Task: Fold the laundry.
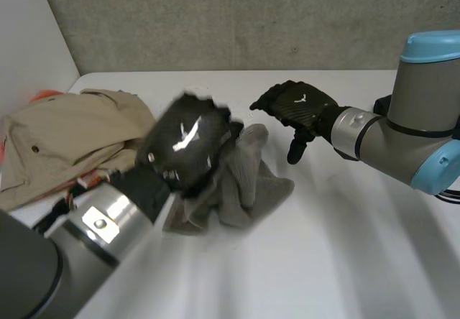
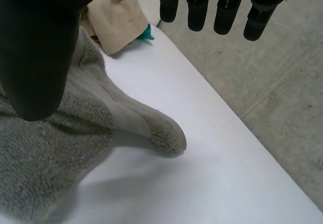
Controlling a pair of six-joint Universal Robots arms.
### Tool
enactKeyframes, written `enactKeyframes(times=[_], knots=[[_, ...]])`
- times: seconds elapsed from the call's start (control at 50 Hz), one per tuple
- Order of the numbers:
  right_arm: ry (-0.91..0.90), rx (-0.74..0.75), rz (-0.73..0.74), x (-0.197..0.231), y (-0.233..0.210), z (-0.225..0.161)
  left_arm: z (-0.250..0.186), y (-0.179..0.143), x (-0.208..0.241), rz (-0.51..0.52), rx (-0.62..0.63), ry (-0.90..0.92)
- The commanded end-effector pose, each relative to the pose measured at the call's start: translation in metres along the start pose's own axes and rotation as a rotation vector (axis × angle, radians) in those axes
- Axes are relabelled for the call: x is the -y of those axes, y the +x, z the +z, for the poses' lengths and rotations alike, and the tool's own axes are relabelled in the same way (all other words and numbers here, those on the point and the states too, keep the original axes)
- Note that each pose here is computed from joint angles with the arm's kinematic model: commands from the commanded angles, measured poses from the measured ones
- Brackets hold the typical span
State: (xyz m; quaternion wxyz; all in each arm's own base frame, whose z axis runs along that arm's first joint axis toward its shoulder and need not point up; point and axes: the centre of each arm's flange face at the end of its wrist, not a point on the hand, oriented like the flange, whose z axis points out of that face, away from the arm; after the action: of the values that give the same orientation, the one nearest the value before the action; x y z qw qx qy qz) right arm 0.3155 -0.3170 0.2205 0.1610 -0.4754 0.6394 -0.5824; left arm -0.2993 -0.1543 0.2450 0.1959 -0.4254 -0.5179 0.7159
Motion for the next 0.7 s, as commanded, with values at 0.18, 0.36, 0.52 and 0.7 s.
enactKeyframes(times=[0.18,0.36,0.52,0.7], knots=[[-0.007,0.315,-0.209,-0.041,-0.089,0.038,-0.023,0.024,-0.002,-0.029,-0.060,-0.058],[0.138,-0.072,-0.291,0.016,-0.035,0.072,0.007,-0.009,-0.003,0.020,0.029,-0.007],[0.633,-0.632,-0.064,0.146,0.063,0.017,0.077,-0.109,0.045,0.359,0.299,0.278],[0.688,-0.719,-0.072,0.160,0.077,-0.027,0.118,-0.161,0.107,0.484,0.424,0.504]])
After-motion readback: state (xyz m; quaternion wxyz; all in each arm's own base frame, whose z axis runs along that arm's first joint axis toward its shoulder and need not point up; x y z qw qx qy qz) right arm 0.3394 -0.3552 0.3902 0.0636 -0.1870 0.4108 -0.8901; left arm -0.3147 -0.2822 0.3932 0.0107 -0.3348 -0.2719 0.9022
